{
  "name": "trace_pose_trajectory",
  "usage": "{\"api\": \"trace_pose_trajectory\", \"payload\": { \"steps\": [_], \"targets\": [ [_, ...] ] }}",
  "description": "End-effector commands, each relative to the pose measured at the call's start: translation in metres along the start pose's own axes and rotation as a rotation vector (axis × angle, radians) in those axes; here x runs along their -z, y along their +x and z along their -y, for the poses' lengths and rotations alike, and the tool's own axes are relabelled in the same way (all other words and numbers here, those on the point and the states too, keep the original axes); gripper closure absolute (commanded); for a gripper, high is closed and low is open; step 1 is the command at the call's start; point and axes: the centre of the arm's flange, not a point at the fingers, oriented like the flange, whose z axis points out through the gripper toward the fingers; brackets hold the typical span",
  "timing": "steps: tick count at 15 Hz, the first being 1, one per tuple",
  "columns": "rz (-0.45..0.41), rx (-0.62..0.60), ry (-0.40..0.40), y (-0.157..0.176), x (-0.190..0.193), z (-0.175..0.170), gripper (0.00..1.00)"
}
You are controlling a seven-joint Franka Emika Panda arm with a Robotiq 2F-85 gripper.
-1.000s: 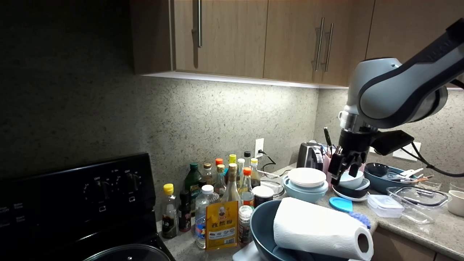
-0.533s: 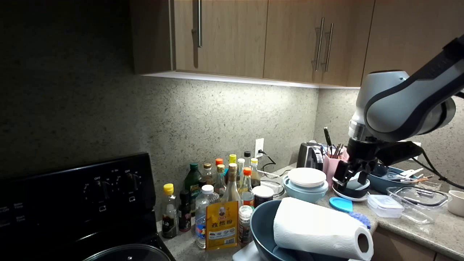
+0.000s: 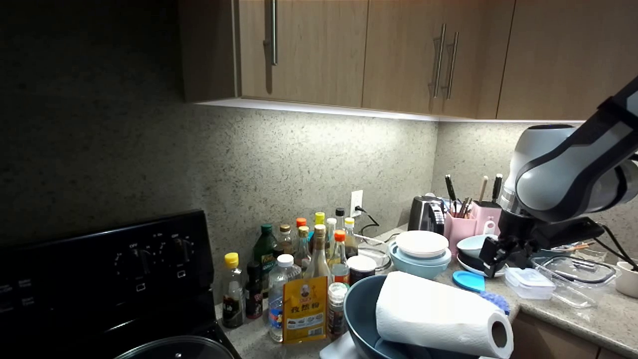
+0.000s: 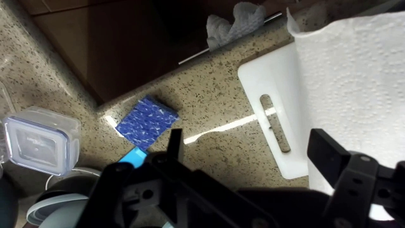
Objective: Place the paper towel roll and blue sponge in the blue bowl on the left
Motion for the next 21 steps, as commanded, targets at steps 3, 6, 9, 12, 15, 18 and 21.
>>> {"api": "trace_pose_trajectory", "payload": {
  "steps": [3, 6, 9, 12, 15, 18, 21],
  "targets": [
    [0.001, -0.035, -0.023, 0.002, -0.029, -0.014, 0.0],
    [0.01, -0.036, -0.027, 0.007, -0.041, -0.02, 0.0],
    [0.013, -0.066, -0.02, 0.014, -0.057, -0.032, 0.0],
    [-0.001, -0.12, -0.026, 0.023, -0.074, -0.055, 0.0],
    [-0.009, -0.177, -0.026, 0.031, -0.089, -0.08, 0.0],
    [-0.003, -0.214, -0.03, 0.038, -0.1, -0.097, 0.0],
    [0.003, -0.227, -0.033, 0.046, -0.112, -0.106, 0.0]
  ]
}}
